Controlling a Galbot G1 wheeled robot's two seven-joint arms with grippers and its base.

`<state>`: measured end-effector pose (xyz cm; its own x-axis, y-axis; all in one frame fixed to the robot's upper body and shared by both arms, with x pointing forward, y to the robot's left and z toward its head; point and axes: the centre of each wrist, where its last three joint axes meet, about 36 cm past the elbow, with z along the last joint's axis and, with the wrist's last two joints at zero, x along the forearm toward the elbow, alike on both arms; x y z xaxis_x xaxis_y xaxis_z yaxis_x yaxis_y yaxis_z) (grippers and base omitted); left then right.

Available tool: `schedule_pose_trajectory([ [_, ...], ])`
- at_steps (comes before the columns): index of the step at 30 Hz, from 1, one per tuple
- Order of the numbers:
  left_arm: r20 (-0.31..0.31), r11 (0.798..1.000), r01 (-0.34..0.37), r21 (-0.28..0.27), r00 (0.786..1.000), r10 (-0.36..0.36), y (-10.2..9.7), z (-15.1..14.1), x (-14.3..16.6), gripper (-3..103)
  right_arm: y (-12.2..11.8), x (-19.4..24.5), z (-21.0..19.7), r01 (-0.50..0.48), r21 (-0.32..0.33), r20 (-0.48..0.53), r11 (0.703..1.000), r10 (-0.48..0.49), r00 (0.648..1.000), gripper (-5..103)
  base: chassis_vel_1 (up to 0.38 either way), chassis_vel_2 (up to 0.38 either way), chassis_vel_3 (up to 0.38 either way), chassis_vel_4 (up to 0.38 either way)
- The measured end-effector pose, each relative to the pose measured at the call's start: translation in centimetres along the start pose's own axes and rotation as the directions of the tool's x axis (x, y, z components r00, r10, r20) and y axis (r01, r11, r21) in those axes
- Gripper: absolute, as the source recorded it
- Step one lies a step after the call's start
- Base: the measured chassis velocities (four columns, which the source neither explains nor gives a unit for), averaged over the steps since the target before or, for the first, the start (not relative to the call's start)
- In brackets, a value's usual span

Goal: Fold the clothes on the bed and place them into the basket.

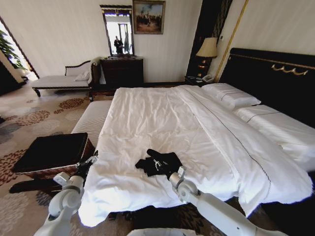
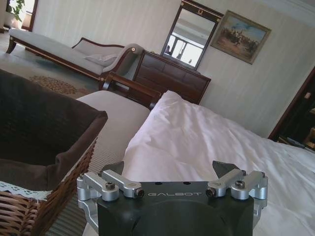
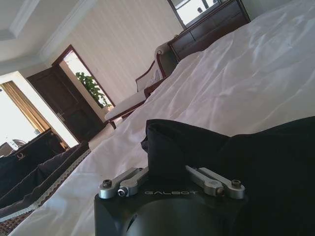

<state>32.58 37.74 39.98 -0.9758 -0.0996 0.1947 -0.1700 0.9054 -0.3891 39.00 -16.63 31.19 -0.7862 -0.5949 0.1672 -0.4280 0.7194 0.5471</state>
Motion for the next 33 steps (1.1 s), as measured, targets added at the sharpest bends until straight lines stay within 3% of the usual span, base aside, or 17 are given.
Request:
schedule_pose_trajectory([
  [7,0.003,1.000,0.002,0.001,1.000,-0.002,0.2,-0.3,0.0,100,0.3,-0.3,0.6,-0.028,0.039,-0.004,0.999,0.029,1.000,1,0.000,0.000,0.000,0.000],
  [15,0.003,1.000,0.003,0.000,1.000,-0.003,0.2,-0.3,0.1,100,1.4,1.2,0.6,0.000,0.086,0.051,0.996,-0.005,0.999,32,0.000,0.000,0.000,0.000],
  [18,0.000,1.000,0.003,0.001,1.000,-0.003,0.2,-0.2,0.1,100,1.5,1.4,0.6,0.015,0.097,0.078,0.995,-0.023,0.997,38,0.000,0.000,0.000,0.000],
  [21,-0.004,1.000,0.005,-0.001,1.000,-0.005,0.2,0.0,0.1,100,1.4,1.7,0.2,0.041,0.098,0.129,0.994,-0.054,0.990,54,0.000,0.000,0.000,0.000],
  [24,-0.006,1.000,0.006,-0.002,1.000,-0.006,0.3,0.1,0.1,100,1.3,1.5,-0.4,0.050,0.080,0.160,0.996,-0.062,0.985,59,0.000,0.000,0.000,0.000],
  [26,-0.007,1.000,0.009,-0.005,1.000,-0.009,0.4,0.0,0.2,100,0.9,0.4,-1.6,0.021,0.006,0.196,1.000,-0.021,0.980,70,0.000,0.000,0.000,0.000],
  [27,-0.006,1.000,0.010,-0.005,1.000,-0.010,0.4,0.0,0.3,100,0.9,0.2,-1.7,0.012,-0.004,0.196,1.000,-0.011,0.980,70,0.000,0.000,0.000,0.000],
  [28,-0.004,1.000,0.008,-0.007,1.000,-0.008,0.3,-0.1,0.4,100,0.7,-0.8,-2.2,-0.048,-0.059,0.191,0.997,0.058,0.980,81,0.000,0.000,0.000,0.000],
  [29,-0.004,1.000,0.008,-0.007,1.000,-0.008,0.3,-0.1,0.4,100,0.7,-0.8,-2.2,-0.048,-0.059,0.191,0.997,0.058,0.980,81,0.000,0.000,0.000,0.000],
  [30,-0.002,1.000,0.006,-0.008,1.000,-0.006,0.2,-0.2,0.5,100,0.7,-1.6,-2.5,-0.106,-0.106,0.174,0.989,0.123,0.977,81,0.000,0.000,0.000,0.000],
  [33,0.002,1.000,0.004,-0.012,1.000,-0.004,0.1,-0.5,0.8,100,0.5,-3.0,-2.9,-0.184,-0.170,0.123,0.968,0.206,0.971,96,0.000,0.000,0.000,0.000],
])
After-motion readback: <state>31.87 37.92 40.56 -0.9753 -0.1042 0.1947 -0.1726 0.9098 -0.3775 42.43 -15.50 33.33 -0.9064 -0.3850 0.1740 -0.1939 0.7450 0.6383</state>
